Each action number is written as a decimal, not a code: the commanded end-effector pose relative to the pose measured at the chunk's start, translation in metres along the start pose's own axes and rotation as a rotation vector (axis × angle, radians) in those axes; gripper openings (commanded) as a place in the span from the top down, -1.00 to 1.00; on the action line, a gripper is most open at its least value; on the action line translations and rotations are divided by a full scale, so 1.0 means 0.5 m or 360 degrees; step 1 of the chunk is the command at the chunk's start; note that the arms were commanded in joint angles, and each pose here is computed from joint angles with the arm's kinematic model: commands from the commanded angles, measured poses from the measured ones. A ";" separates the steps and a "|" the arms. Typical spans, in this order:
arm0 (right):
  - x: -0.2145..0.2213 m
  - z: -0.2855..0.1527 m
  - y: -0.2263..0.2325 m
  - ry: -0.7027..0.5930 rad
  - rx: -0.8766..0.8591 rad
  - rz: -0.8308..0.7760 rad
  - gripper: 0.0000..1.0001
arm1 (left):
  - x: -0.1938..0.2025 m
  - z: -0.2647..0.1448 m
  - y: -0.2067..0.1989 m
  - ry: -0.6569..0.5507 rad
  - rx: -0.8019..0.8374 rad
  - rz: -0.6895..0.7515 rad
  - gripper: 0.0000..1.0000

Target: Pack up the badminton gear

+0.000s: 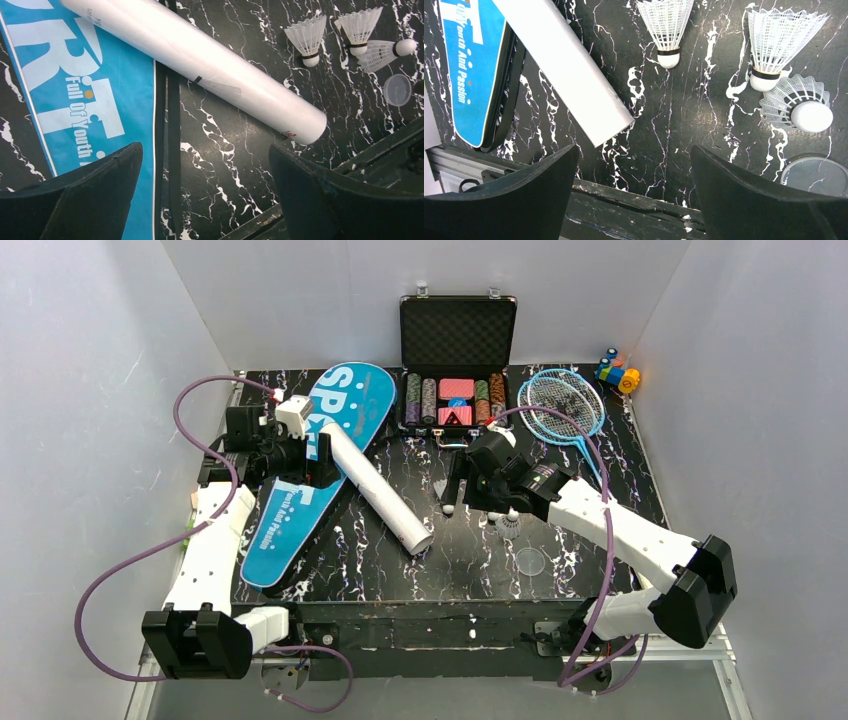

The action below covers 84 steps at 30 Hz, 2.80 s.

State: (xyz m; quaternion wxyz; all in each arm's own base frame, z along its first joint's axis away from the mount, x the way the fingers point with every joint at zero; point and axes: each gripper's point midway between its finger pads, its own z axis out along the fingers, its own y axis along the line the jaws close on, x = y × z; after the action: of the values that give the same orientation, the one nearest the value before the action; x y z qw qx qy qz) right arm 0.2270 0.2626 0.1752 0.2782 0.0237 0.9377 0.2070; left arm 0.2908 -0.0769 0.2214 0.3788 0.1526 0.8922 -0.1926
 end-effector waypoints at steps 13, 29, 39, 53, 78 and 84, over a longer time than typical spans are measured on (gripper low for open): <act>0.001 0.006 0.014 0.0007 -0.0064 0.0094 -0.82 | 0.008 0.029 -0.002 0.0023 0.0147 0.0202 -0.97; 0.123 0.077 0.083 0.0280 -0.0602 0.0534 -0.82 | 0.037 0.045 0.005 0.0118 0.0263 0.0519 -0.97; 0.156 0.134 0.131 0.0345 -0.0693 0.0715 -0.83 | 0.041 0.027 -0.014 0.0123 0.0343 0.0617 -0.97; 0.128 0.168 0.151 0.0178 -0.0702 0.0862 -0.42 | 0.056 0.018 -0.003 0.0151 0.0282 0.0675 -0.96; 0.009 -0.001 0.169 -0.0068 -0.0772 0.0131 0.97 | 0.009 -0.084 -0.133 -0.0450 0.0539 0.1461 -0.97; 0.025 -0.098 0.151 -0.0024 -0.0821 -0.0103 0.97 | 0.006 -0.103 -0.196 -0.0707 0.0766 0.1665 -0.97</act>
State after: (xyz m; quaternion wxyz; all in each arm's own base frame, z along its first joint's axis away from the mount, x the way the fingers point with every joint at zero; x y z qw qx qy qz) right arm 0.2068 0.3320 0.2170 0.2874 -0.0016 0.8462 0.4486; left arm 0.2239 -0.1186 0.2612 0.5180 0.5596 0.6238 -0.1712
